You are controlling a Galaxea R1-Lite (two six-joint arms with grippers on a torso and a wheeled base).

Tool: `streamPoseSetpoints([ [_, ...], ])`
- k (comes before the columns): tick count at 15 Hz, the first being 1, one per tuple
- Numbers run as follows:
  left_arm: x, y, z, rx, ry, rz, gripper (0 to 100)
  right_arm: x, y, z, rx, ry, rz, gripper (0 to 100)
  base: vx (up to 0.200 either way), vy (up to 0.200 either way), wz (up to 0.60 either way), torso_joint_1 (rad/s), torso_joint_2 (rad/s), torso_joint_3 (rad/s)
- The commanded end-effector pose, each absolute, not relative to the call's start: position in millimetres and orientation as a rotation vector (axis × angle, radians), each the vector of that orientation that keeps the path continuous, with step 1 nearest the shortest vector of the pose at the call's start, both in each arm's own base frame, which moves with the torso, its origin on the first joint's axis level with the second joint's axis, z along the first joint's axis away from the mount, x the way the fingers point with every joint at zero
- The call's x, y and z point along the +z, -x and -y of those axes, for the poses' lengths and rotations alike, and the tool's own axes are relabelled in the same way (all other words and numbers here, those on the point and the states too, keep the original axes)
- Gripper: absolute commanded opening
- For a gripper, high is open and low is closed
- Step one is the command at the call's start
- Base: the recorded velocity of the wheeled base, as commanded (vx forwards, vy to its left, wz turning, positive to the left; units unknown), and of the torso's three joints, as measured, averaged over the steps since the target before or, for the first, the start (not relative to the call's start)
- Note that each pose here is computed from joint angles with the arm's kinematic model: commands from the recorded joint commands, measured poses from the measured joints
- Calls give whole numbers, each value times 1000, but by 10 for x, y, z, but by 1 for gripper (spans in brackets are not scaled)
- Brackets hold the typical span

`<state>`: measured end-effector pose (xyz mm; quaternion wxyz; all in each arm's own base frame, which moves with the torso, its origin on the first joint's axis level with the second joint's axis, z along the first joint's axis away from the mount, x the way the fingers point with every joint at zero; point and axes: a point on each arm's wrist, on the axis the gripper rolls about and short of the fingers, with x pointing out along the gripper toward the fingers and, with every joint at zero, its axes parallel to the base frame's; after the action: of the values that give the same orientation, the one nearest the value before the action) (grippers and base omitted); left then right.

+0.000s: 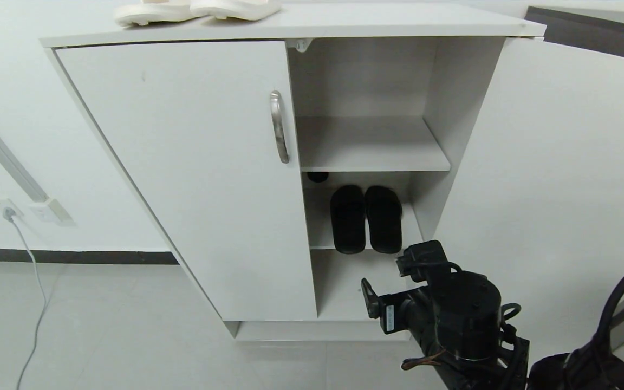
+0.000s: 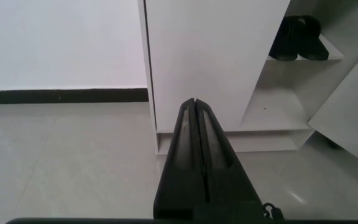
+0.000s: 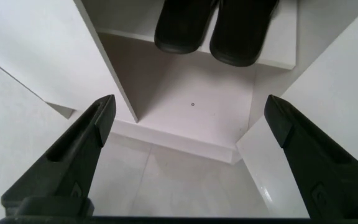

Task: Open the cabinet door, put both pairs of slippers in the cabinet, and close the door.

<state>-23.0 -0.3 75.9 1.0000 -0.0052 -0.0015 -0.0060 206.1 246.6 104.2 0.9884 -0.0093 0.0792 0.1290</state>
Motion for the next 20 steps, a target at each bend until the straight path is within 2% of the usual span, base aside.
streamPoseSetpoints([
  [1, 759, 229, 3, -12, 11, 1, 0, 1042, -2065, -2473, 260, 18, -158, 100, 0, 0, 0, 2, 7, 207],
  [7, 759, 229, 2, -9, 8, 1, 0, 1059, -2055, -2485, 265, 14, -149, 100, 0, 0, 0, 2, 5, 188],
  [15, 759, 229, 2, -11, 12, 1, 0, 1063, -2053, -2483, 267, 19, -133, 100, 0, 0, 0, -1, 0, 8],
  [20, 759, 229, 2, -11, 14, 1, 0, 1037, -2050, -2478, 265, 26, -140, 100, 0, 200, 0, 5, 1, 6],
])
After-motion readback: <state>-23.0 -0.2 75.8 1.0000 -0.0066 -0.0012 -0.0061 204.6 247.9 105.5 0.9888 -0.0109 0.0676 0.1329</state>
